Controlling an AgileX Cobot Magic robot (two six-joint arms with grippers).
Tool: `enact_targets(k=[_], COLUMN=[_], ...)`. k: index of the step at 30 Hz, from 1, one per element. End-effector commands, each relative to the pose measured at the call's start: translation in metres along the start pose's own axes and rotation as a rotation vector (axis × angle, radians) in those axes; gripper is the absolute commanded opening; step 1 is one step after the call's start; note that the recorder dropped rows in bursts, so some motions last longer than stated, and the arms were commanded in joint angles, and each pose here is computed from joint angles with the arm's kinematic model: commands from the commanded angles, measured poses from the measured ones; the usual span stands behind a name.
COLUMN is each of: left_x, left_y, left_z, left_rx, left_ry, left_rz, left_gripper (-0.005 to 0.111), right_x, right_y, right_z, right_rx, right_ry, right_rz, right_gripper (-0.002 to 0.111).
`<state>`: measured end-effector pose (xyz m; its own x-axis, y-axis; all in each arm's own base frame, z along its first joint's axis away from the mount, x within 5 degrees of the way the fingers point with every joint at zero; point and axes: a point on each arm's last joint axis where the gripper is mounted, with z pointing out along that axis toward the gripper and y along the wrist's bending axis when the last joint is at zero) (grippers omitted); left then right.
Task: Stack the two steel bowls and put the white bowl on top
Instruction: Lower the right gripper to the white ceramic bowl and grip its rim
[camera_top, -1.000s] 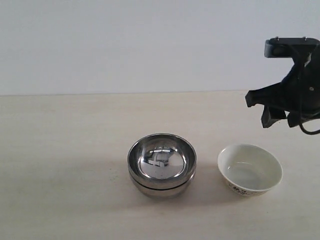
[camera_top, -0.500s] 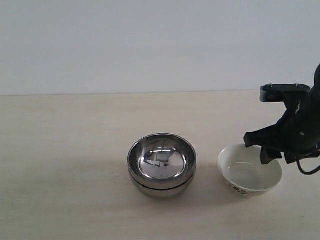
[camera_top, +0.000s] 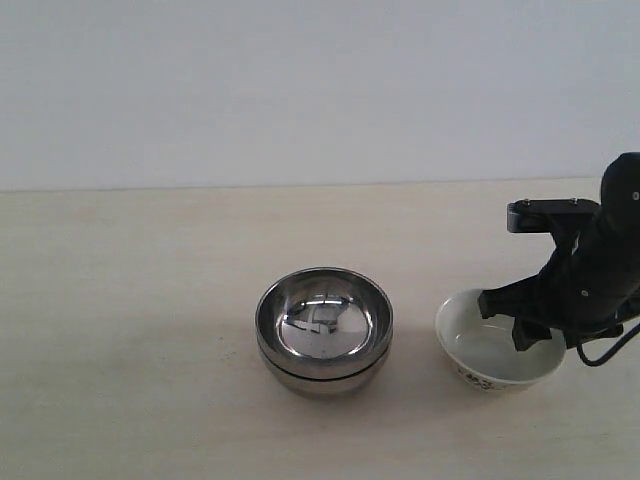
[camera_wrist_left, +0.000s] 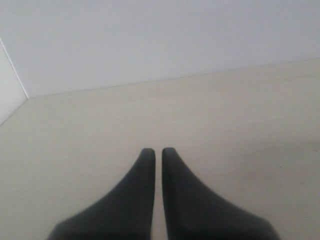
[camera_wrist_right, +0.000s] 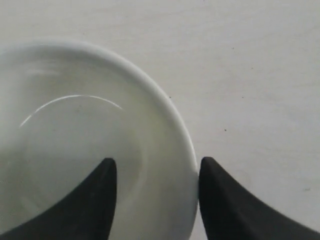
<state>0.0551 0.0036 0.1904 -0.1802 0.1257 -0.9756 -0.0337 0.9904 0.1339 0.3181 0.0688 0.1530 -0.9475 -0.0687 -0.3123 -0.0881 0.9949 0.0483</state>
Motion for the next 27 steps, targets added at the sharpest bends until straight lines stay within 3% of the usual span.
enact_targets(k=[1, 4, 27], left_x=[0.0003, 0.0003, 0.0003], left_y=[-0.0001, -0.0001, -0.0001], left_z=[0.0, 0.0, 0.0], left_rx=[-0.001, -0.001, -0.001], left_ry=[-0.008, -0.008, -0.008], left_rz=[-0.017, -0.017, -0.017], left_gripper=[0.004, 0.004, 0.004], right_x=[0.0001, 0.0, -0.0013], right_y=[-0.0013, -0.0013, -0.0011], right_z=[0.0044, 0.0044, -0.0031], right_rx=[0.001, 0.0, -0.002], right_ry=[-0.002, -0.003, -0.016], right_rz=[0.007, 0.007, 0.029], right_gripper=[0.025, -0.001, 0.0])
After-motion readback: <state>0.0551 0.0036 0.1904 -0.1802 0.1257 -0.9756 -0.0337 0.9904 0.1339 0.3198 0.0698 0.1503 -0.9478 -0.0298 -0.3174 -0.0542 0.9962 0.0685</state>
